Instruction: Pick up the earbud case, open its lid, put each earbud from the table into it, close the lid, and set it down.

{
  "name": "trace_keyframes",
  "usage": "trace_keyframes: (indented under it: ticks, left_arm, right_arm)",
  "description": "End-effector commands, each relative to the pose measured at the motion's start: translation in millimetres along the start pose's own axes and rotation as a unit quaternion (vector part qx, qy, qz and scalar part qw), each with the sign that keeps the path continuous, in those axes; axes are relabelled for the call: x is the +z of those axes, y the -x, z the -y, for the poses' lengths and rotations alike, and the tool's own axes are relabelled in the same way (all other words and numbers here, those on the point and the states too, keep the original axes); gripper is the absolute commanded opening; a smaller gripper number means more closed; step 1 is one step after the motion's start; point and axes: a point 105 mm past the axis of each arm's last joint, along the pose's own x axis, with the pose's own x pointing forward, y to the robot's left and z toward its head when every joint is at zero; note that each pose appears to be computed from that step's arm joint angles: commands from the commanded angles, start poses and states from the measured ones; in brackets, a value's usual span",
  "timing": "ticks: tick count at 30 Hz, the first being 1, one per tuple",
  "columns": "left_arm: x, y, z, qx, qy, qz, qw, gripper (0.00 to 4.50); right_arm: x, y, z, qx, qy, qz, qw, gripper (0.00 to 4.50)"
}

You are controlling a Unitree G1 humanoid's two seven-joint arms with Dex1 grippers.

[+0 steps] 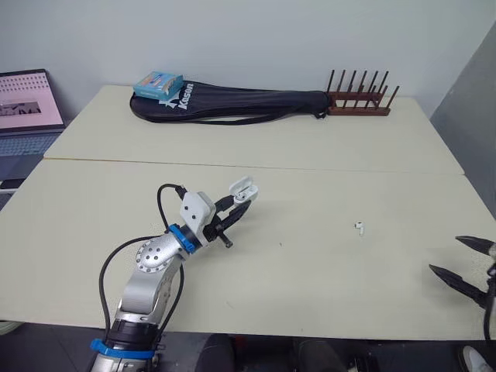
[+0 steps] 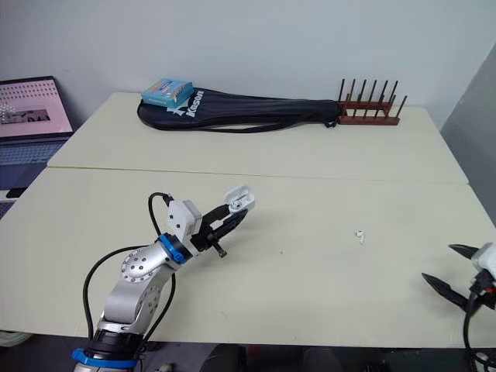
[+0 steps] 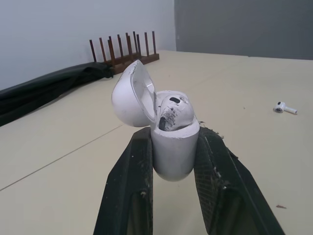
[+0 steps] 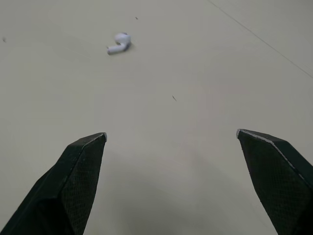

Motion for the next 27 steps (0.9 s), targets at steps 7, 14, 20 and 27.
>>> trace_keyframes:
  ticks: [7,14,20,27]
  left_arm:
    - [12,0,2,-0.004,-0.020,0.015,1.000,0.77]
    - [13,-1,4,-0.010,-0.021,0.015,1.000,0.77]
    - [13,-1,3,-0.009,-0.022,0.013,1.000,0.77]
    - [13,-1,4,-0.009,-0.019,0.012,1.000,0.77]
  right_arm:
    - [36,-79,-33,-0.031,-0.049,0.056,0.997,4.50]
    - [27,-116,-29,-0.095,-0.104,0.044,0.989,4.50]
    - [6,-123,-22,-0.133,-0.134,0.015,0.982,4.50]
    - [-11,-129,-27,-0.157,-0.178,-0.020,0.971,4.14]
